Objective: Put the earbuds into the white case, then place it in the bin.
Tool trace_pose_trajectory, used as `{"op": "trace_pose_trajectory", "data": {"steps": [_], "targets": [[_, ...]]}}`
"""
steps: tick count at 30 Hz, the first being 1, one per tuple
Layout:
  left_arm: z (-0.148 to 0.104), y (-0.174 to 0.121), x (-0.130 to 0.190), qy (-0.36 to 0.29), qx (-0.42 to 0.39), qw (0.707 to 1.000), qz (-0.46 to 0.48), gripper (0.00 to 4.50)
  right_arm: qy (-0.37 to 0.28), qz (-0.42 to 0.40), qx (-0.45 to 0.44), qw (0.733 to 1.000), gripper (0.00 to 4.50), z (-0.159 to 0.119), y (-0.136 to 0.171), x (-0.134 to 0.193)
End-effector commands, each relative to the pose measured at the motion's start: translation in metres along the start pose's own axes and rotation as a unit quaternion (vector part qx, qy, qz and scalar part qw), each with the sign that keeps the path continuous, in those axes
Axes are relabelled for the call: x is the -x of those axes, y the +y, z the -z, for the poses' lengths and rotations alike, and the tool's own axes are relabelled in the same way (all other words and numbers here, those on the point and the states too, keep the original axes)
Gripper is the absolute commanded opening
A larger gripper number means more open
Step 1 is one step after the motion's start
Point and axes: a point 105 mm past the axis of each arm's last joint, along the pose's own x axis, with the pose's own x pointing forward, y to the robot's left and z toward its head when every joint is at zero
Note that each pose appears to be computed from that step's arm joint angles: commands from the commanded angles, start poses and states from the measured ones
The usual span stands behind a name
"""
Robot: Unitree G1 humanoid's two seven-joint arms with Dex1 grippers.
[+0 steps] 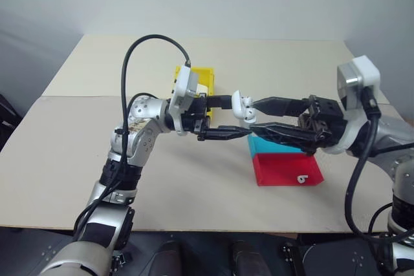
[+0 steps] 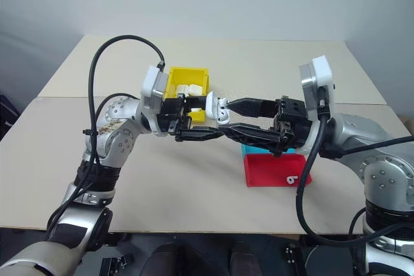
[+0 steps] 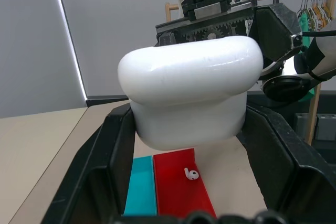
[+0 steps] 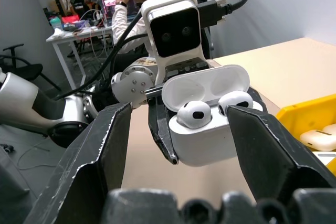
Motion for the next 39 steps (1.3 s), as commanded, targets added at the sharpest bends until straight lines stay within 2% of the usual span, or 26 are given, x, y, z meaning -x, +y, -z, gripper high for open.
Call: {"op": "trace_pose_trajectory", "data": {"steps": [1,3,8,11,15,21,26,28,31,38,39], "targets": [[-0.014,-0.001,-0.004,-0.016,-0.031,0.999,0.010,2.79,-0.008,-0.017,0.027,0.999,3.29,-0.017,0.007,0.010],[-0.011,-0.001,-0.006,-0.015,-0.027,0.999,0.010,2.79,0.002,-0.017,0.041,0.999,2.93,-0.022,0.004,0.013],[-0.003,0.000,-0.015,-0.010,-0.016,1.000,0.018,2.79,0.009,-0.015,0.073,0.997,1.15,-0.039,-0.007,0.018],[0.003,0.003,-0.021,-0.005,-0.011,1.000,0.020,2.79,0.036,-0.009,0.113,0.993,0.07,-0.046,-0.016,0.013],[0.007,0.002,-0.026,0.006,-0.007,1.000,0.028,2.79,0.089,-0.013,0.200,0.976,0.03,-0.056,-0.027,-0.006],[0.008,0.000,-0.030,0.005,-0.006,0.999,0.041,2.79,0.176,-0.094,0.309,0.930,0.03,-0.063,-0.030,-0.036],[0.009,0.002,-0.031,0.006,-0.006,0.999,0.041,2.79,0.252,-0.177,0.354,0.883,0.03,-0.052,-0.026,-0.048],[0.009,0.003,-0.031,0.006,-0.008,0.999,0.040,2.79,0.282,-0.198,0.371,0.862,0.03,-0.045,-0.027,-0.048],[0.007,0.005,-0.030,0.002,-0.017,0.999,0.030,2.79,0.312,-0.209,0.379,0.845,0.03,-0.039,-0.030,-0.039],[0.000,0.010,-0.022,-0.023,-0.036,0.999,-0.014,2.79,0.331,-0.200,0.373,0.843,0.03,-0.032,-0.028,-0.015],[-0.001,0.011,-0.020,-0.026,-0.038,0.999,-0.021,2.79,0.319,-0.187,0.368,0.853,0.03,-0.034,-0.029,-0.015]]}}
